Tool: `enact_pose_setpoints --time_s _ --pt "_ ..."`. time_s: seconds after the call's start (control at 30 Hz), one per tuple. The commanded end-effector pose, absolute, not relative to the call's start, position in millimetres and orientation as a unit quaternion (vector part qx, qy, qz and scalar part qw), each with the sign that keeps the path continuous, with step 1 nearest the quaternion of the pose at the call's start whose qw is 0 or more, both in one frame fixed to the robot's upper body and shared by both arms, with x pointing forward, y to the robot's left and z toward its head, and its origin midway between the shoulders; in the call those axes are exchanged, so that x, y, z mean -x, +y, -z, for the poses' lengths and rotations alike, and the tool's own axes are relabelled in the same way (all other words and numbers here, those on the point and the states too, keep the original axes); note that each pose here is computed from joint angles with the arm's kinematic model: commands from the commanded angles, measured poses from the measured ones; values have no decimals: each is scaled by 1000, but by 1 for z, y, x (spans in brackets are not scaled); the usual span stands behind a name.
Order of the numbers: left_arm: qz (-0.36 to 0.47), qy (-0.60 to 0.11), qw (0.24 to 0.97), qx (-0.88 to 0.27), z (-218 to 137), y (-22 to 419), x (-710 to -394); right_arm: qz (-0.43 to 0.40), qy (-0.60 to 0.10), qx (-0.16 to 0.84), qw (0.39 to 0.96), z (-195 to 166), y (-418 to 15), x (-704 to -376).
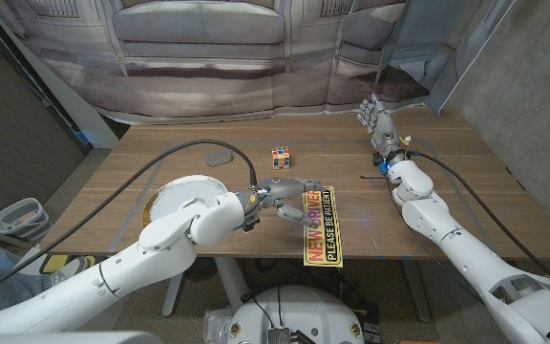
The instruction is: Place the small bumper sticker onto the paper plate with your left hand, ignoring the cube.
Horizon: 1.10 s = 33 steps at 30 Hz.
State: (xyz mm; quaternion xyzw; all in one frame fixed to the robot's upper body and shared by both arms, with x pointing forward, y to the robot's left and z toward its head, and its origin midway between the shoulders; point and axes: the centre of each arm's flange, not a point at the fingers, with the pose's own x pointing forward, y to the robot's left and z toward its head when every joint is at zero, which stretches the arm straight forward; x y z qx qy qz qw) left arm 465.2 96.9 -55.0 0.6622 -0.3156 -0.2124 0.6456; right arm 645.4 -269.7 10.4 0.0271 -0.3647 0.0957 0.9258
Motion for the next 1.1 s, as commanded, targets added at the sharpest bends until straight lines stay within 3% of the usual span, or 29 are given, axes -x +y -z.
enact_pose_setpoints --time_s 0.03,1.1 --pt "210 -298 635 -681 59 88 -473 -92 -362 -28 927 -9 -272 -646" --pt "221 -298 621 -691 65 73 -480 -91 -366 -30 925 -7 -276 -641"
